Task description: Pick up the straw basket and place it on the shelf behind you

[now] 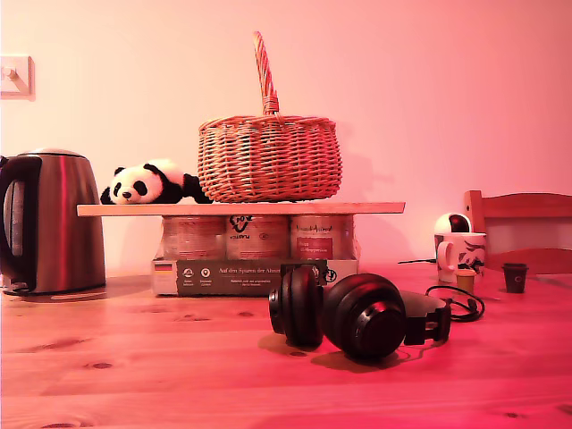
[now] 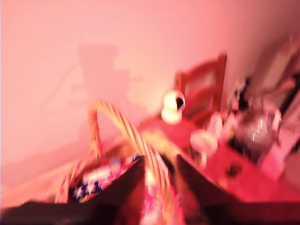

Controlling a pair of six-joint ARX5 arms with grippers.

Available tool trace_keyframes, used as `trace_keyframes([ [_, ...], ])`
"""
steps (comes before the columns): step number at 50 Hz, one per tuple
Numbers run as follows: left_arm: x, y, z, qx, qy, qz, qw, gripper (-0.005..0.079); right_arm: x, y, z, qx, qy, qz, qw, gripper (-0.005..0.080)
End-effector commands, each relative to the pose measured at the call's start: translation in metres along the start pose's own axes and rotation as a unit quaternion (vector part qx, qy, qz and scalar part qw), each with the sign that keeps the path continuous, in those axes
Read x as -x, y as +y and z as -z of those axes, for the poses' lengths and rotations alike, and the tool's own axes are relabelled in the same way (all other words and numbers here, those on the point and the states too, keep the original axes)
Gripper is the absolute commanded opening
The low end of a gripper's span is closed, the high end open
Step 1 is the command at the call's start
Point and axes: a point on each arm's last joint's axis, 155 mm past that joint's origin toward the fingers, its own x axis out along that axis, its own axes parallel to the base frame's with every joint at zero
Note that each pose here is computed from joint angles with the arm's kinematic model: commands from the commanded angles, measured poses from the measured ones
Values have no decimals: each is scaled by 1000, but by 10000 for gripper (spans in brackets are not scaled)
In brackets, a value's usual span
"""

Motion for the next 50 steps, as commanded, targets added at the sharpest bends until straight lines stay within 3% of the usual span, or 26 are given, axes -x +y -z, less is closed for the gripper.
trace_keyframes([
  [1, 10, -10, -4, -24, -2, 4, 1000, -22, 1, 5, -10, 8, -12, -7, 1000, -10],
  [16, 25, 0, 30, -11, 72, -37, 997, -22, 1, 4, -13, 11, -17, -5, 1000, -10],
  [29, 26, -1, 34, -22, 82, -33, 996, -22, 1, 6, -19, 18, -28, -8, 999, -10],
  [36, 31, 6, 52, -10, 118, -55, 991, -22, 1, 6, -19, 19, -29, -8, 999, -10],
  [50, 43, 22, 49, -9, 117, -110, 987, -22, 1, 6, -20, 23, -31, -7, 999, -10],
])
